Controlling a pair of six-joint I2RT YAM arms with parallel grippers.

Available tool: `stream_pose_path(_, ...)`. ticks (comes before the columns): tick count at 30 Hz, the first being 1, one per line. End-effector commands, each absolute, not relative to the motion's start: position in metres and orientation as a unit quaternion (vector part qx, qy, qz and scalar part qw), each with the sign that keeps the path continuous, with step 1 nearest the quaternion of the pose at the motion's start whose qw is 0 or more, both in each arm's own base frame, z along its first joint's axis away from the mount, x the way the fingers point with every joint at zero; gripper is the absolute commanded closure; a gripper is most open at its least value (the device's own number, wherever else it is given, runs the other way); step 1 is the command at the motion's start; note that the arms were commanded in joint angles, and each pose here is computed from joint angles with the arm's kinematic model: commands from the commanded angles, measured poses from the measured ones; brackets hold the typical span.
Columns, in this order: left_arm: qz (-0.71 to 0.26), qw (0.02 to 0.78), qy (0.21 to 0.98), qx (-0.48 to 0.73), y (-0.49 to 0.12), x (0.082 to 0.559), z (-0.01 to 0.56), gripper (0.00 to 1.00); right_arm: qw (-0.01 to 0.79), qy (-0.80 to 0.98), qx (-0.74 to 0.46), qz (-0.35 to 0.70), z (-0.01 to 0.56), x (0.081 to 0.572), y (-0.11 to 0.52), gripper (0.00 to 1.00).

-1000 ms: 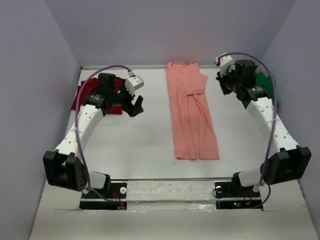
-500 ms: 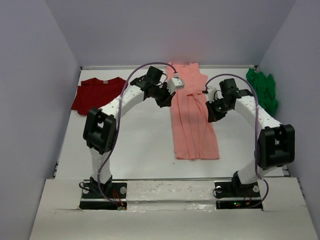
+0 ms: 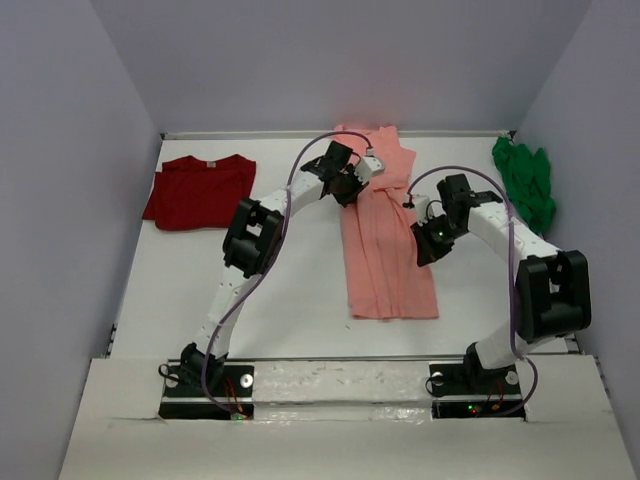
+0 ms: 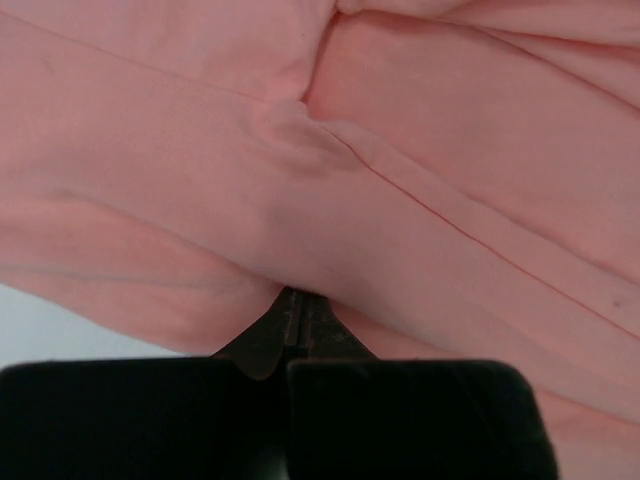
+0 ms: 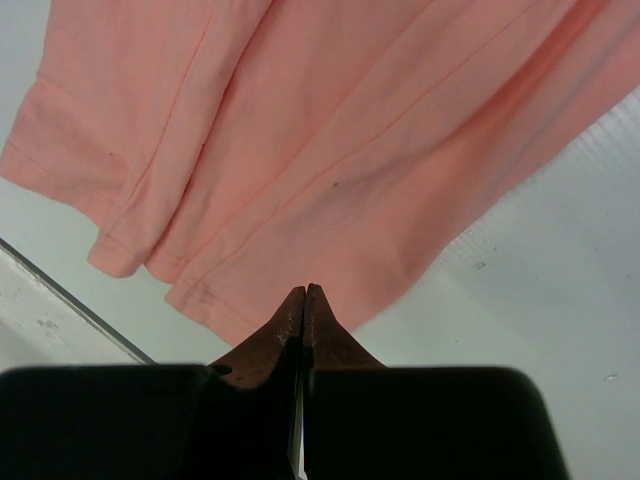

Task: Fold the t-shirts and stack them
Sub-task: Fold the tshirt

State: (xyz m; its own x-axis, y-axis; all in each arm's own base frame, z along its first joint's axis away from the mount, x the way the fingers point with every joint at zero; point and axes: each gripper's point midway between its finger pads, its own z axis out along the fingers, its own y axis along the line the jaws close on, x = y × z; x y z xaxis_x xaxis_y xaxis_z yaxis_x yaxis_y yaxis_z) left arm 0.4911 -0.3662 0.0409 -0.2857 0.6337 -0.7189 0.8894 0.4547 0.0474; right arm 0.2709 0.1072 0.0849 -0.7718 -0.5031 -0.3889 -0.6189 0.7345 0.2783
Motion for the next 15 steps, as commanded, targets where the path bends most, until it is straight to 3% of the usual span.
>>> stream_pose_path(1,-0.168,0.404,0.765,0.473,-0.385,0.518,0.074,1.0,0.137,0.915,-0.322,0.202,0.078,0.267,0.107,1.0)
stream_pose_path(15,-0.096,0.368,0.781,0.495,-0.383,0.501,0.023,1.0,0.088,0.92,-0.337,0.181,0.018,0.278,0.098,1.0)
